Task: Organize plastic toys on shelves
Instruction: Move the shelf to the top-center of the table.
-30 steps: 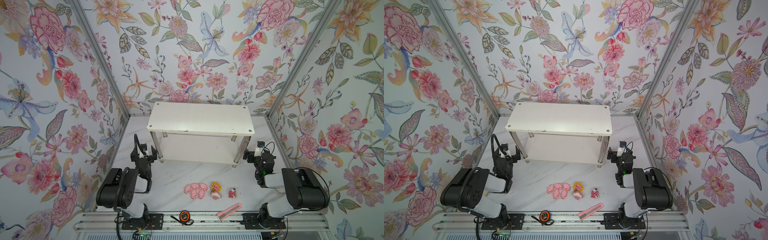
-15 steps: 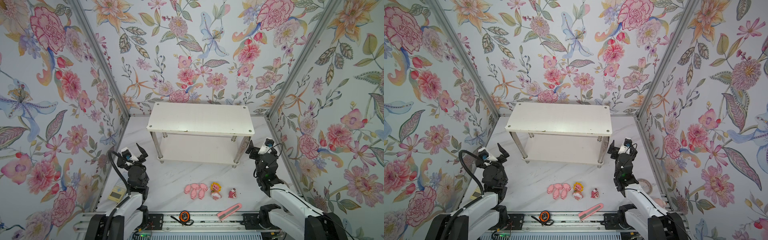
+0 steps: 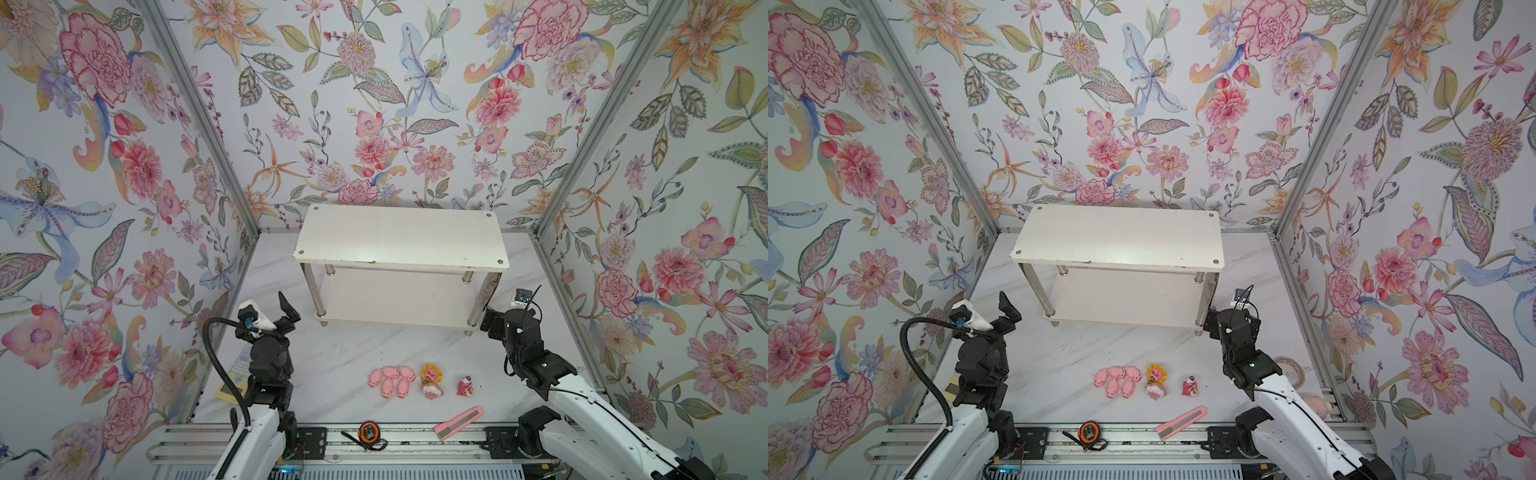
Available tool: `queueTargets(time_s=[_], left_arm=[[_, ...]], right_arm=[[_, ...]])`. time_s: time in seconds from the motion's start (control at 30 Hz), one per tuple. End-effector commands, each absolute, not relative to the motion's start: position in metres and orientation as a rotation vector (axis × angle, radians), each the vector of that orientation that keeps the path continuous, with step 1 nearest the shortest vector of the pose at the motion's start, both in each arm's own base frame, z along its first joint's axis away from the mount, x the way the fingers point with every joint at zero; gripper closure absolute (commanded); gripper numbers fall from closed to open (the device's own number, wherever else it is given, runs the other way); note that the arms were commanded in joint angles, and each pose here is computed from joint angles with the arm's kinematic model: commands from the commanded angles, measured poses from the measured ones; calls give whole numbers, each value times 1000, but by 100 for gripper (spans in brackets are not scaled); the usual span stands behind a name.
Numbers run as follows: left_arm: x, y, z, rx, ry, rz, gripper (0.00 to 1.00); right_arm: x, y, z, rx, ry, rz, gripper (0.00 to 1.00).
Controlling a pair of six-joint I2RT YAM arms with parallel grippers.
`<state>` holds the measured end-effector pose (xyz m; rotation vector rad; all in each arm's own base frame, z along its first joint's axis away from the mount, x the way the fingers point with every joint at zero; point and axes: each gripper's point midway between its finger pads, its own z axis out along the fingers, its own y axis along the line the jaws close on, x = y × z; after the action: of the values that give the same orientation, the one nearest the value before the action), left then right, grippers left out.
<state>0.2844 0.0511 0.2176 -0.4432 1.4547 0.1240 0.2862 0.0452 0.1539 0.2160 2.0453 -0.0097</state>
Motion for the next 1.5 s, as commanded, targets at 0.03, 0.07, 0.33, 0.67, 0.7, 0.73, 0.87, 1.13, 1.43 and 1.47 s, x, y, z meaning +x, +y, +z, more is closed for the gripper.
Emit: queueTargets(time_s=[0.03,0.07,0.33,0.67,0.7,0.73,0.87,1.13,1.43,1.47], left_arm=[[294,24,222,-326,1496,3,9],[295,20,222,-307,1497,-16,12],[305,-14,224,-165,1516,-175,34],[343,-30,228,-119,1564,-187,36],[348,-33,229,-113,1564,-195,38],[354,-36,229,-105,1570,-199,39],[373,-44,234,-92,1569,-211,41],[412,-65,243,-68,1552,-244,42],[450,-80,239,-77,1547,-275,40],[454,-81,238,-76,1549,-274,40]], right_arm=[[269,64,157,152,2084,133,29],[267,70,159,126,2070,176,33],[262,119,176,-126,1951,417,58],[308,132,196,-141,1891,476,67],[314,131,197,-126,1879,511,69],[320,128,198,-106,1870,539,71],[340,119,197,-59,1875,574,76],[381,109,195,-51,1898,584,77],[430,105,193,-2,1893,676,78],[434,107,192,-5,1896,692,78]])
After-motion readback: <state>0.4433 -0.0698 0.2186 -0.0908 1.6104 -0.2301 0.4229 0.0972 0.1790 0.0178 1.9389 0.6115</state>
